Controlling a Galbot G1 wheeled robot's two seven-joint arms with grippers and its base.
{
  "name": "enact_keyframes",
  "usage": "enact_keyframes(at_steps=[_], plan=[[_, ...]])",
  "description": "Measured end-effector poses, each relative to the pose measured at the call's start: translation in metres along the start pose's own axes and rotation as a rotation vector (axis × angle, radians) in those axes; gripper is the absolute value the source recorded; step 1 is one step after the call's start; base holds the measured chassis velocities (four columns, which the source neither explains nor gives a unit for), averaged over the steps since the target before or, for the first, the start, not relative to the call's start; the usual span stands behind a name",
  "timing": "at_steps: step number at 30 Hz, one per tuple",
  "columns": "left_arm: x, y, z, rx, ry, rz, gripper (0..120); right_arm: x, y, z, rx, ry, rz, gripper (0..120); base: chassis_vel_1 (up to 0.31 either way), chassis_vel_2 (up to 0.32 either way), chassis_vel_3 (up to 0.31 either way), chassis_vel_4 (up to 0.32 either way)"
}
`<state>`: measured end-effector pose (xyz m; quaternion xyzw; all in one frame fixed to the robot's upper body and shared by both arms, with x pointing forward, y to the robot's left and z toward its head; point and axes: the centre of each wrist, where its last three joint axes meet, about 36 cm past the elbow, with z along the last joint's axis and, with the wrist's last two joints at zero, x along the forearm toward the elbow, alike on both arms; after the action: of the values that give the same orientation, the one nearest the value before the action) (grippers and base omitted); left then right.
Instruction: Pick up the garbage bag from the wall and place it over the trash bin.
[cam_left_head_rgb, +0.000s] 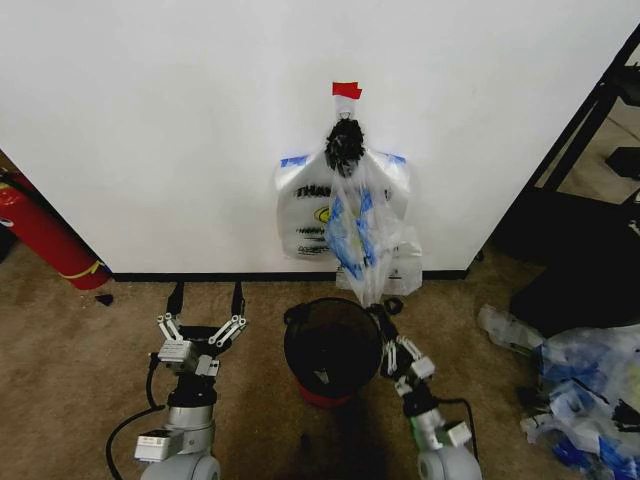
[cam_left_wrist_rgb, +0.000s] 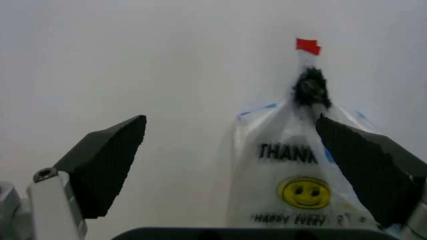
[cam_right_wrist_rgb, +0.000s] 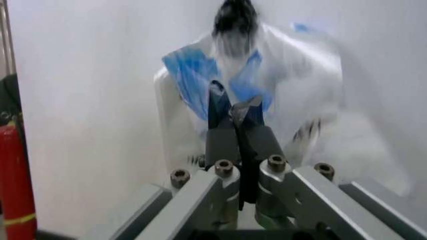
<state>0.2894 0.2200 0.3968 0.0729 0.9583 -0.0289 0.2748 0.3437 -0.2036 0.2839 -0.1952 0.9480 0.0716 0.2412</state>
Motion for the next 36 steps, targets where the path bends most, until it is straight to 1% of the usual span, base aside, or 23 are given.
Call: enact_keyframes(at_steps=[2,3,4,5,6,8,9,11,12,15,17,19,20,23,26,28,31,36], plan=[[-0.005,0.002,0.000,0.001,0.006,0.035,100,-0.005,-0.002,-0.001,0.004,-0.006,-0.005,0,0.000,0.000,0.000,0.000],[-0.009,0.003,0.000,0.009,0.015,0.066,100,-0.008,-0.003,-0.001,0.006,-0.008,-0.009,0,0.000,0.000,0.000,0.000],[-0.009,0.003,0.000,0.009,0.015,0.066,100,-0.008,-0.003,-0.001,0.006,-0.008,-0.009,0,0.000,0.000,0.000,0.000],[-0.013,0.004,0.000,0.026,0.031,0.104,100,-0.010,-0.002,0.000,0.007,-0.007,-0.016,0,0.000,0.000,0.000,0.000],[-0.017,0.006,-0.002,0.062,0.053,0.138,100,-0.012,0.000,0.003,0.003,-0.002,-0.026,0,0.000,0.000,0.000,0.000],[-0.028,0.006,-0.007,0.136,0.078,0.174,100,-0.013,0.002,0.007,0.005,0.006,-0.042,0,0.000,0.000,0.000,0.000],[-0.031,0.006,-0.008,0.151,0.083,0.181,100,-0.013,0.003,0.008,0.005,0.008,-0.044,0,0.000,0.000,0.000,0.000],[-0.046,0.003,-0.014,0.238,0.115,0.223,100,-0.011,0.003,0.012,0.012,0.019,-0.054,0,0.000,0.000,0.000,0.000],[-0.046,0.003,-0.014,0.238,0.115,0.223,100,-0.011,0.003,0.012,0.012,0.019,-0.054,0,0.000,0.000,0.000,0.000],[-0.059,-0.003,-0.017,0.327,0.164,0.292,100,-0.010,0.002,0.015,0.021,0.026,-0.061,0,0.000,0.000,0.000,0.000],[-0.063,-0.005,-0.012,0.354,0.200,0.321,100,-0.009,0.002,0.017,0.025,0.029,-0.064,0,0.000,0.000,0.000,0.000],[-0.067,-0.006,-0.002,0.365,0.240,0.337,100,-0.010,0.001,0.018,0.030,0.031,-0.067,0,0.000,0.000,0.000,0.000],[-0.067,-0.006,-0.002,0.365,0.240,0.337,100,-0.010,0.001,0.018,0.030,0.031,-0.067,0,0.000,0.000,0.000,0.000],[-0.075,-0.009,0.011,0.365,0.278,0.357,100,-0.011,-0.001,0.021,0.042,0.033,-0.073,0,0.000,0.000,0.000,0.000],[-0.086,-0.019,0.021,0.358,0.307,0.382,100,-0.011,-0.002,0.025,0.053,0.038,-0.078,0,0.000,0.000,0.000,0.000],[-0.090,-0.023,0.022,0.354,0.312,0.388,100,-0.011,-0.002,0.027,0.055,0.040,-0.079,0,0.000,0.000,0.000,0.000],[-0.104,-0.034,0.023,0.346,0.317,0.406,100,-0.012,-0.002,0.031,0.060,0.049,-0.081,0,0.000,0.000,0.000,0.000],[-0.121,-0.049,0.018,0.347,0.330,0.390,100,-0.013,-0.003,0.038,0.064,0.059,-0.080,0,0.000,0.000,0.000,0.000]])
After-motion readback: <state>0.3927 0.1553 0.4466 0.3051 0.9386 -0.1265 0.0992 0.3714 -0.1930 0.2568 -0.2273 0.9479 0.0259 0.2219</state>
